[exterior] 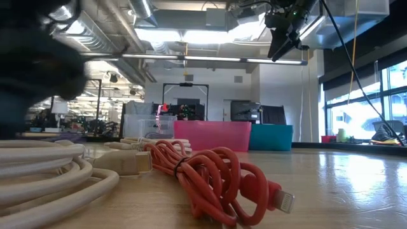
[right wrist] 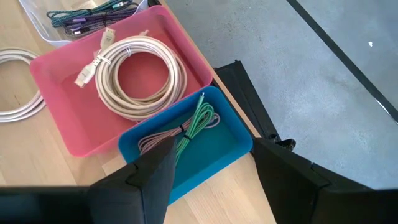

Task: Pick & Place USB Port
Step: Put the purple USB cable into the blue bin

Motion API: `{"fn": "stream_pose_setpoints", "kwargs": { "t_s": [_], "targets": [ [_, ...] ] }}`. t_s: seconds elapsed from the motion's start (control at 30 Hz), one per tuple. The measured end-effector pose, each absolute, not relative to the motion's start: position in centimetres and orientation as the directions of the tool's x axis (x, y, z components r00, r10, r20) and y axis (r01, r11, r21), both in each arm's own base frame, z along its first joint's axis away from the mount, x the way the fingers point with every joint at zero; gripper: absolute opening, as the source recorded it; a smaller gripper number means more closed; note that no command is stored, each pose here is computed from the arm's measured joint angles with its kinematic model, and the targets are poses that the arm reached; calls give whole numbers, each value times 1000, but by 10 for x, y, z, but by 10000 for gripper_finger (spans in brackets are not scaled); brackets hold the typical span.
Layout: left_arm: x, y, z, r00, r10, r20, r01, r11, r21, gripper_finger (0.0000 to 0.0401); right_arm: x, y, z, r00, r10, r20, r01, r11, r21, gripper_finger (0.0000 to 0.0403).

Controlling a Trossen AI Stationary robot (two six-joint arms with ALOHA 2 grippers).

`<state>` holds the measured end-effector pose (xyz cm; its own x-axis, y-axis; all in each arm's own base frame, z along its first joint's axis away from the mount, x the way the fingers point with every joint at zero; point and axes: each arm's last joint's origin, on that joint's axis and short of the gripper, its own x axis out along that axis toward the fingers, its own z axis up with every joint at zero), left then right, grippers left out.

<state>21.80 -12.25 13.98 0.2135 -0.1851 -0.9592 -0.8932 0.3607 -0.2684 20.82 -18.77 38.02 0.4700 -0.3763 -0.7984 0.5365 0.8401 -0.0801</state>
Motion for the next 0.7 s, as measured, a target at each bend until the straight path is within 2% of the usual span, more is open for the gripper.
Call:
{"fn": "stream_pose_setpoints", "kwargs": {
  "t_s": [0.1,0.2,0.3,0.43,0.5,0.6,0.7],
  "targets": [
    [224,-116,160,359,-75,-930,-871,332,-363,11,208,-188,380,470,-376,-798,536,840,-80,220],
    [225,-110,192,497,-3,-868,-826,304,-475,10,208,-188,380,470,-377,-798,536,840,-81,220],
    [219,-97,229,614,133,-778,-771,311,-556,10,208,-188,380,470,-377,-798,536,840,-81,220],
    [210,-79,274,750,331,-572,-659,439,-610,10,209,-188,381,474,-379,-795,536,841,-81,220],
    [208,-67,292,781,439,-444,-624,507,-595,10,210,-188,382,511,-354,-783,514,856,-52,220],
    [211,-44,315,791,534,-298,-601,589,-540,10,217,-187,386,639,-259,-724,433,899,60,220],
    [223,-16,335,831,529,-170,-537,686,-490,10,227,-183,394,773,-139,-619,304,938,169,220]
  ]
}}
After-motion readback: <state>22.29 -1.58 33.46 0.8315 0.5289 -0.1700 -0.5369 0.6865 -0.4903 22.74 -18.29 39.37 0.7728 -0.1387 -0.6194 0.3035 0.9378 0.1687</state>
